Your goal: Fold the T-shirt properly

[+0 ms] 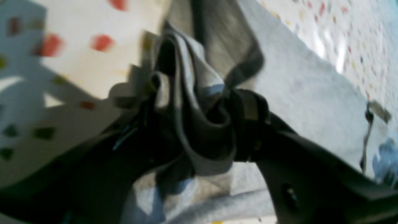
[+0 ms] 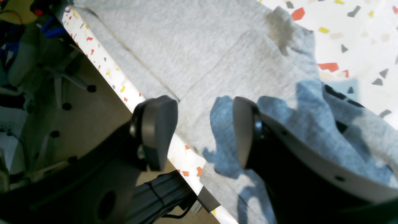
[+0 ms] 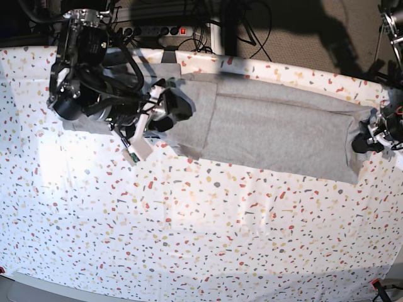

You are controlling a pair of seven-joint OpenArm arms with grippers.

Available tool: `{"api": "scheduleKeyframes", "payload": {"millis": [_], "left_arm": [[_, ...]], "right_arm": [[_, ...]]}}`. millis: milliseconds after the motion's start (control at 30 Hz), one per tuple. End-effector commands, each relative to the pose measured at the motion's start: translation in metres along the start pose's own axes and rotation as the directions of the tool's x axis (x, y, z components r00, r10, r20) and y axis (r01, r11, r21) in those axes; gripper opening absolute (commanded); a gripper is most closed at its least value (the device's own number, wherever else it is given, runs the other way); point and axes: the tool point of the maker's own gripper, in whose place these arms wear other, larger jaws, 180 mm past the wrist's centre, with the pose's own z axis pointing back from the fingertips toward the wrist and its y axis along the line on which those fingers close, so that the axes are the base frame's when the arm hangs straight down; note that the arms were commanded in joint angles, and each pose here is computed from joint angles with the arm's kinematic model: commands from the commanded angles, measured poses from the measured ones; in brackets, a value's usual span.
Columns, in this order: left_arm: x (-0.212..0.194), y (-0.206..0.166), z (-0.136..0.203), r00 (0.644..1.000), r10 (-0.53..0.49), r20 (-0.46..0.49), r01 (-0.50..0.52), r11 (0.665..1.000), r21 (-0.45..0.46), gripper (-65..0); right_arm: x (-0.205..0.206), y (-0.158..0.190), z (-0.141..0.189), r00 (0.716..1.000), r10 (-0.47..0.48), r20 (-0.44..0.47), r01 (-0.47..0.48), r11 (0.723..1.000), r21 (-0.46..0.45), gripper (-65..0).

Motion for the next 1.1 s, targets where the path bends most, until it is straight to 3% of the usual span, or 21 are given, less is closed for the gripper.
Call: {"api": "scheduleKeyframes", "payload": {"millis": [0, 67, 133, 333, 533, 600, 700, 833, 967, 1067], "left_arm": [[0.008, 0.005, 0.008, 1.000, -0.026, -0.003, 0.026, 1.000, 0.016, -38.0], [0.009, 0.006, 0.010, 1.000, -0.029, 0.000, 0.029, 0.999, 0.022, -49.2], [0.014, 0.009, 0.011, 0.999, -0.038, 0.026, 0.037, 0.999, 0.037, -65.0], [0.060, 0.031, 0.038, 0.972, -0.118, 0.204, 0.091, 0.987, 0.134, -65.0], [0.093, 0.062, 0.082, 0.937, -0.231, 0.262, 0.153, 0.946, 0.287, -65.0], [0.102, 0.065, 0.094, 0.930, -0.236, 0.281, 0.150, 0.944, 0.295, -65.0], [0.102, 0.050, 0.100, 0.950, -0.194, 0.245, 0.141, 0.966, 0.218, -65.0], [0.073, 0.001, 0.083, 0.987, -0.094, 0.130, 0.098, 0.995, -0.024, -65.0], [0.049, -0.059, 0.062, 0.991, -0.046, 0.122, 0.077, 0.963, -0.259, -65.0], [0.025, -0.101, 0.042, 0.993, -0.082, 0.090, 0.109, 0.926, -0.361, -65.0]], "right_arm": [[0.014, 0.002, 0.005, 0.999, 0.022, 0.049, -0.023, 1.000, 0.005, -32.2], [0.015, 0.000, 0.006, 0.998, 0.019, 0.052, -0.019, 1.000, -0.001, -32.2], [0.015, -0.002, 0.007, 0.998, 0.016, 0.054, -0.015, 1.000, -0.006, -32.3], [0.017, 0.000, 0.008, 0.998, 0.010, 0.068, -0.011, 1.000, 0.009, -32.3], [0.021, 0.003, 0.008, 0.996, 0.009, 0.088, -0.011, 1.000, 0.022, -32.3], [0.023, 0.002, 0.008, 0.995, 0.009, 0.099, -0.011, 1.000, 0.022, -32.3], [0.025, 0.001, 0.008, 0.994, 0.011, 0.109, -0.013, 1.000, 0.011, -32.3], [0.030, 0.001, 0.008, 0.992, 0.016, 0.124, -0.018, 1.000, 0.012, -32.3], [0.039, -0.001, 0.010, 0.989, 0.031, 0.143, -0.032, 0.999, 0.006, -32.3], [0.042, -0.004, 0.010, 0.989, 0.041, 0.145, -0.040, 0.999, -0.010, -32.3]]}}
